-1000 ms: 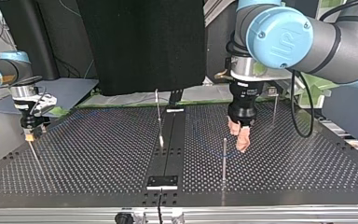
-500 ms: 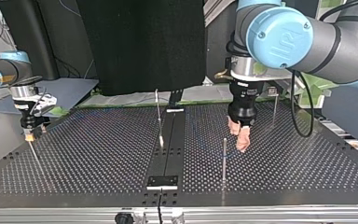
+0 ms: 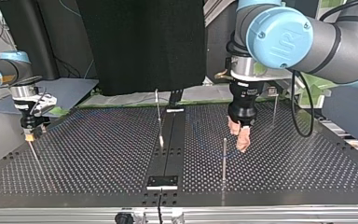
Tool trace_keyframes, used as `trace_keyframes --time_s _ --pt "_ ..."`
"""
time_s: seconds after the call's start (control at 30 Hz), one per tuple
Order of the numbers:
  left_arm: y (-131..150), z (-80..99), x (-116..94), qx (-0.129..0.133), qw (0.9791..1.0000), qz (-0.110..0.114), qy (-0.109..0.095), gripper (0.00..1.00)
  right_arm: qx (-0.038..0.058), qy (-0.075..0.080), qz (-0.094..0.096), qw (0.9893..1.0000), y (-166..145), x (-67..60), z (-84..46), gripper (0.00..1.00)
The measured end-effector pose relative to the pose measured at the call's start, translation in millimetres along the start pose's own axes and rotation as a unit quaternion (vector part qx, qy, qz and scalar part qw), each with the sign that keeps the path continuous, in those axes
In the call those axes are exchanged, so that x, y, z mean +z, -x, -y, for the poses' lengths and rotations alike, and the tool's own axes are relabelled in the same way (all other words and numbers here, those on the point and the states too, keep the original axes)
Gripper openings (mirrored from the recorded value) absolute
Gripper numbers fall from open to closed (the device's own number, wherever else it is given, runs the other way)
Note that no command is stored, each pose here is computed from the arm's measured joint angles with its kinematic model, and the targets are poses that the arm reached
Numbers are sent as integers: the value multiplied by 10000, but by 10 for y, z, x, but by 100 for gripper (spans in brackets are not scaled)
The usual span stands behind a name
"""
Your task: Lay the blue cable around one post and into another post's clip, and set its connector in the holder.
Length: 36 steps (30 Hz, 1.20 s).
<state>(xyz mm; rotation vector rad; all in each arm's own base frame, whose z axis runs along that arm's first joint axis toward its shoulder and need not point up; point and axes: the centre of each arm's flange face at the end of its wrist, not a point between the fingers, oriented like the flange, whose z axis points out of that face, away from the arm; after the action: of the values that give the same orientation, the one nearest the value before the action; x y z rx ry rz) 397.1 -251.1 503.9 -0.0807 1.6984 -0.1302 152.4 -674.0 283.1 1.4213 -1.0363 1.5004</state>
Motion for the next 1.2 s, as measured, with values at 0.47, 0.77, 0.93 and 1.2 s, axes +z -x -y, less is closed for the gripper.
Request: trace_keyframes --time_s 0.47,0.77,0.93,1.2 --pt "0 -1 1 -11 10000 0 1 100 -3 1 1 10000 0 0 -1 100" --pt "-20 1 -3 -47 10000 -16 -1 100 -3 -11 1 10000 0 2 16 100" --pt "-155 -3 0 -29 10000 -65 -18 100 -3 -13 1 10000 1 2 18 100" --pt "-444 25 0 -53 9998 -97 -151 100 -3 -14 1 10000 0 2 20 100"
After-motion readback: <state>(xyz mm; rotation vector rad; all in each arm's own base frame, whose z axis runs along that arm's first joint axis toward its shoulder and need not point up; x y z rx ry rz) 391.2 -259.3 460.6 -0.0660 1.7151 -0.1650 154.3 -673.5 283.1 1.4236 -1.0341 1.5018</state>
